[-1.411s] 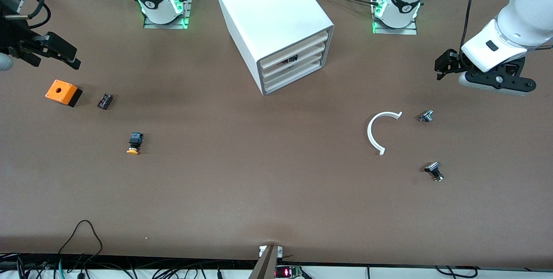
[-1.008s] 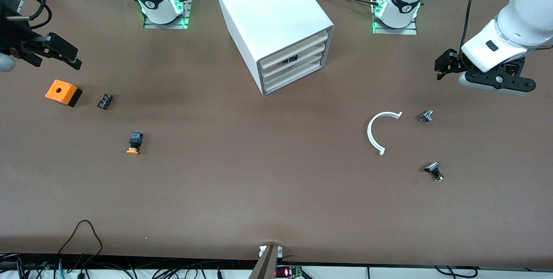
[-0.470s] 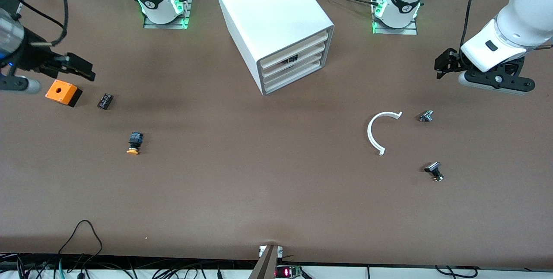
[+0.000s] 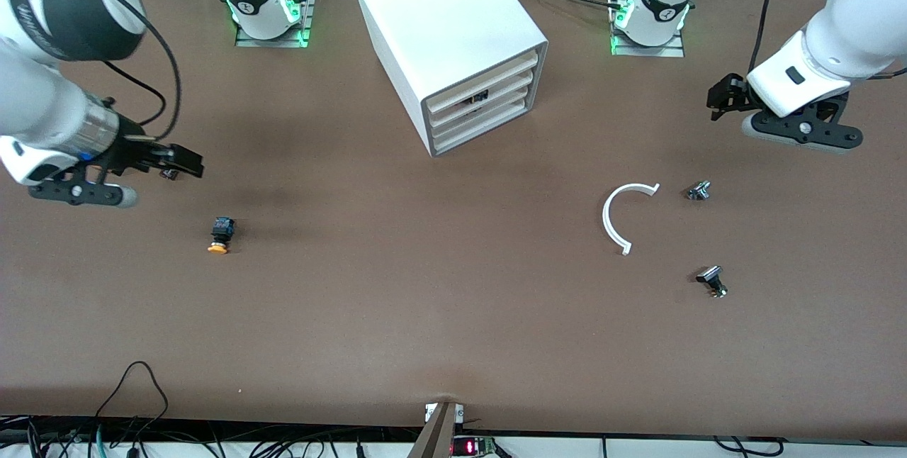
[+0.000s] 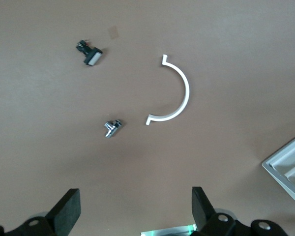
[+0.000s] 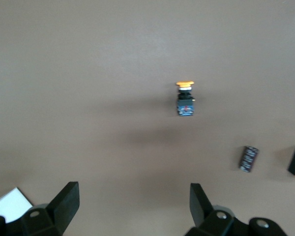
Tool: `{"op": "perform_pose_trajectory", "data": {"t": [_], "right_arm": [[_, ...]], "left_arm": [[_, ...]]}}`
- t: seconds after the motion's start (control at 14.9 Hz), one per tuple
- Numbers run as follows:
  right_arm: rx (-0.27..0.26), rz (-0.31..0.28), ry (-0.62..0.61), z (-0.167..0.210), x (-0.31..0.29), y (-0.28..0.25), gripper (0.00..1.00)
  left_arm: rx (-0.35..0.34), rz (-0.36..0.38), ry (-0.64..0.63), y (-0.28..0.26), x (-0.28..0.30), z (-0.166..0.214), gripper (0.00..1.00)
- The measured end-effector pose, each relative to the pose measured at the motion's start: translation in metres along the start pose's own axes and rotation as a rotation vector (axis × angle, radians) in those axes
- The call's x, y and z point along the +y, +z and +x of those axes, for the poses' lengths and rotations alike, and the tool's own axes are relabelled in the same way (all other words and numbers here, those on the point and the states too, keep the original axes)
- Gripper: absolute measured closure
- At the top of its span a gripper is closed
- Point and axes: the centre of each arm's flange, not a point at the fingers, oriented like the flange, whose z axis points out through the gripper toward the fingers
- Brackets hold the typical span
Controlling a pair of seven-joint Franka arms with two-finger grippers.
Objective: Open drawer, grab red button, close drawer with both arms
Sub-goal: 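Move the left gripper to the drawer handle while the right gripper approaches, then grasp the drawer handle with the left gripper and pull the drawer out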
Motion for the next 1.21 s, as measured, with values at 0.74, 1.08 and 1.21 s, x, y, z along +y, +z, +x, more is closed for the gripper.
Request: {"op": "perform_pose_trajectory", "data": {"t": [0.74, 1.08, 1.21], "right_arm": [[-0.004, -0.003, 0.145, -0.019, -0.128, 0.071, 0.00], [0.006, -0.002, 0.176, -0.038, -0.167, 0.071, 0.00], [0.011, 0.002, 0.202, -0.043, -0.179, 0.073, 0.00]], "left_arm": [[-0.180, -0.541, 0.193, 0.104, 0.059, 0.048, 0.00], [-0.188, -0.841, 0.174, 0.168, 0.081, 0.081, 0.00], [-0.120, -0.994, 0.201, 0.199, 0.093, 0.083, 0.00]]}}
